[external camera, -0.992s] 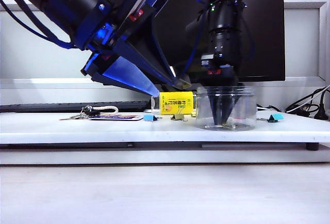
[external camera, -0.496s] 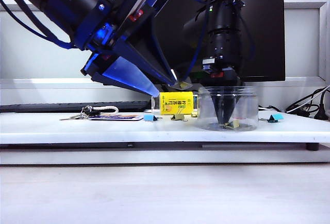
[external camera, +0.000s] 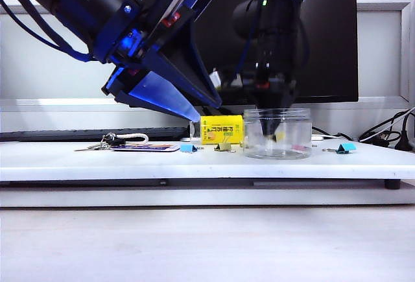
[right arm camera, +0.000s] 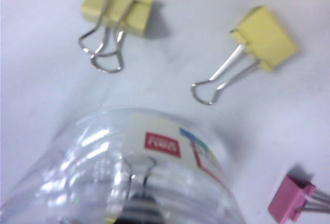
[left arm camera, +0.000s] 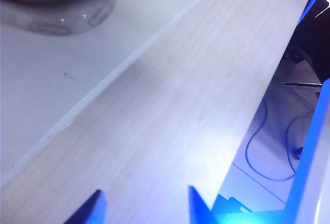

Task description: Take the clips out of the round transparent plastic box and place them on the table.

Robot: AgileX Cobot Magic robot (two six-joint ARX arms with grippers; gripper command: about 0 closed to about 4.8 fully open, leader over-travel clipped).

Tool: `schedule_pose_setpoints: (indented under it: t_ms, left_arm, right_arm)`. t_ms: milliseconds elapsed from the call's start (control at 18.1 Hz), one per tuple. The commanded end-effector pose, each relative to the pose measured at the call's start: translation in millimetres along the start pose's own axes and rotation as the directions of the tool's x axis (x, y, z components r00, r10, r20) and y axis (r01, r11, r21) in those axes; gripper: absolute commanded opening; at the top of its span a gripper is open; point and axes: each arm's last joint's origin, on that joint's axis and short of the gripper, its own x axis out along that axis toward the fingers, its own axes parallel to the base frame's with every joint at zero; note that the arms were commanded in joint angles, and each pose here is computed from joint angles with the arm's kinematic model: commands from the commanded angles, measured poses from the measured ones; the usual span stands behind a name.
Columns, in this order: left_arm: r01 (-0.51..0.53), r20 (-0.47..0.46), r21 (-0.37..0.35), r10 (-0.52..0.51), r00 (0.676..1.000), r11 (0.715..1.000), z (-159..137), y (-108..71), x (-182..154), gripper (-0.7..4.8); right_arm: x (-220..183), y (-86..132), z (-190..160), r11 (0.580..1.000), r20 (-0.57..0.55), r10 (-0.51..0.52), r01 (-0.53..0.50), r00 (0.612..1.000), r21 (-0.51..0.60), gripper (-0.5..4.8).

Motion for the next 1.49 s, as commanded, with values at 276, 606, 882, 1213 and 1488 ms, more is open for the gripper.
schedule_pose_setpoints:
  t_ms: [276,606,882,1213,1488]
  left_arm:
    - [-0.107,0.039,0.024,0.106,0.994,0.994,4,2.3,-9,2.1]
    - [-0.189,0.141,-0.022,0.19,0.972,0.982,11,13.4,-52,2.1]
    - [-0.217,0.189,-0.03,0.218,0.957,0.976,13,11.6,-72,2.1]
    - [-0.22,0.167,-0.037,0.223,0.961,0.975,10,10.8,-73,2.1]
    - [-0.22,0.166,-0.034,0.223,0.961,0.975,10,10.8,-73,2.1]
  right_arm:
    - [-30,2,-3,1.0,0.015,-0.005,0.005,1.0,0.027,-0.04]
    - [-80,3,15,0.99,0.319,0.12,-0.136,0.94,0.028,-0.04]
    - [-62,9,28,0.986,0.319,0.157,-0.169,0.935,0.011,-0.03]
    - [-24,14,41,0.974,0.251,0.217,-0.225,0.943,0.003,-0.04]
    - [-1,18,46,0.969,0.199,0.242,-0.247,0.95,0.004,-0.03]
